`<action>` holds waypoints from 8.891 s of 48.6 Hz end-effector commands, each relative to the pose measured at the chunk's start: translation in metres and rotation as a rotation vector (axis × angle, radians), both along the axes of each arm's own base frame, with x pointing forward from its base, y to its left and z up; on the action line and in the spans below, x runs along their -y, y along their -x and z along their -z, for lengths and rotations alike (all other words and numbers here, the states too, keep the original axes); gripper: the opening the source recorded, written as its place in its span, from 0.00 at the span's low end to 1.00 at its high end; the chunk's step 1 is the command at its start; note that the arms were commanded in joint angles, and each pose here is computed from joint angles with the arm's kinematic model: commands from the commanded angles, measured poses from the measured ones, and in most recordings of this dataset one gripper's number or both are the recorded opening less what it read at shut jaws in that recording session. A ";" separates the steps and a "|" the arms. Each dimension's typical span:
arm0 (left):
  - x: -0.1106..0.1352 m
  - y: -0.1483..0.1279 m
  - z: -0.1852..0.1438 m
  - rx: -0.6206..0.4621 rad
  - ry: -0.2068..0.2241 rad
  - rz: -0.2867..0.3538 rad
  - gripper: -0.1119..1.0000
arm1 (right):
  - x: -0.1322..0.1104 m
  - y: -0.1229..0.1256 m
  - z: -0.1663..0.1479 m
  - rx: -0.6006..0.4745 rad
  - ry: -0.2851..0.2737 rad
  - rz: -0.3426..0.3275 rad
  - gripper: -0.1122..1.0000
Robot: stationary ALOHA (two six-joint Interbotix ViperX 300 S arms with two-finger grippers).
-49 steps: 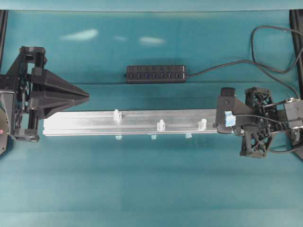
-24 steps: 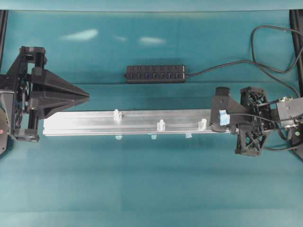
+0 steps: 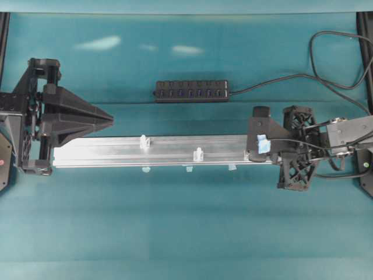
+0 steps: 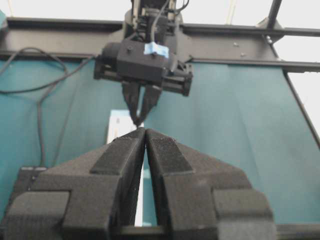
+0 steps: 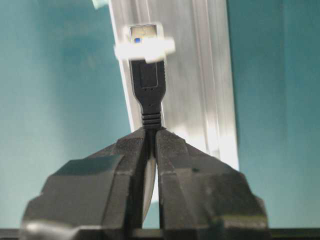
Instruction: Pass the USB cable through three rings with both arms.
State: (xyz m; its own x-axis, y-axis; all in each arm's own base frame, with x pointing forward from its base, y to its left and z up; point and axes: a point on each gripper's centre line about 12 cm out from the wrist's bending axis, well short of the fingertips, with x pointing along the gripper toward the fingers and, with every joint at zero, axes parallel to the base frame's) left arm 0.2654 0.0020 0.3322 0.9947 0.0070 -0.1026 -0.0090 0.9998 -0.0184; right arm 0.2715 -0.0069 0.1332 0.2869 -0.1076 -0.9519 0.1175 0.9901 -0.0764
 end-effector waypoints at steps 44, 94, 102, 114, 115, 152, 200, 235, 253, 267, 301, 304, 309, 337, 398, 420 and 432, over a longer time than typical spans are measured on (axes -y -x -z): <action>-0.009 -0.122 0.077 -0.282 -0.004 -0.019 0.82 | -0.001 -0.013 -0.008 0.151 -0.018 -0.021 0.03; -0.016 -0.234 0.176 -0.434 -0.005 -0.024 0.82 | -0.004 -0.016 -0.012 0.250 -0.036 -0.034 0.03; -0.011 -0.250 0.181 -0.425 -0.008 -0.012 0.82 | -0.004 -0.017 -0.013 0.255 -0.035 -0.036 0.03; -0.004 -0.256 0.187 -0.434 -0.007 0.000 0.82 | -0.004 -0.017 -0.013 0.255 -0.037 -0.034 0.03; -0.005 -0.255 0.188 -0.437 -0.006 -0.002 0.82 | -0.004 -0.017 -0.013 0.255 -0.037 -0.034 0.03; -0.008 -0.252 0.189 -0.443 0.002 -0.010 0.65 | -0.004 -0.015 -0.011 0.250 -0.037 -0.033 0.03; -0.009 -0.241 0.190 -0.485 -0.002 -0.011 0.30 | -0.004 -0.012 -0.008 0.222 -0.049 -0.015 0.16; -0.007 -0.211 0.122 -0.414 -0.023 -0.002 0.30 | -0.002 -0.031 -0.070 0.363 -0.023 -0.020 0.81; -0.007 -0.207 0.110 -0.398 -0.041 0.001 0.30 | -0.004 -0.051 -0.076 0.457 -0.036 -0.036 0.80; -0.007 -0.206 0.112 -0.407 -0.040 0.001 0.30 | -0.002 -0.056 -0.070 0.464 -0.040 -0.035 0.69; -0.008 -0.204 0.118 -0.425 -0.040 0.000 0.30 | -0.002 -0.057 -0.072 0.493 -0.042 -0.039 0.05; -0.009 -0.205 0.117 -0.422 -0.039 -0.001 0.30 | -0.002 -0.057 -0.072 0.493 -0.042 -0.039 0.05; -0.010 -0.204 0.118 -0.424 -0.039 -0.004 0.30 | -0.002 -0.056 -0.071 0.490 -0.042 -0.038 0.05; -0.017 -0.201 0.120 -0.432 -0.019 -0.023 0.51 | -0.002 -0.058 -0.055 0.416 -0.036 -0.038 0.05; -0.011 -0.073 0.048 -0.438 0.019 -0.036 0.95 | 0.001 -0.089 -0.002 0.121 0.001 -0.027 0.05; -0.012 -0.069 0.050 -0.446 0.020 -0.040 0.95 | -0.005 -0.097 -0.008 0.160 -0.006 -0.040 0.05; -0.012 -0.065 0.053 -0.452 0.024 -0.041 0.95 | -0.006 -0.104 -0.012 0.225 -0.016 -0.046 0.05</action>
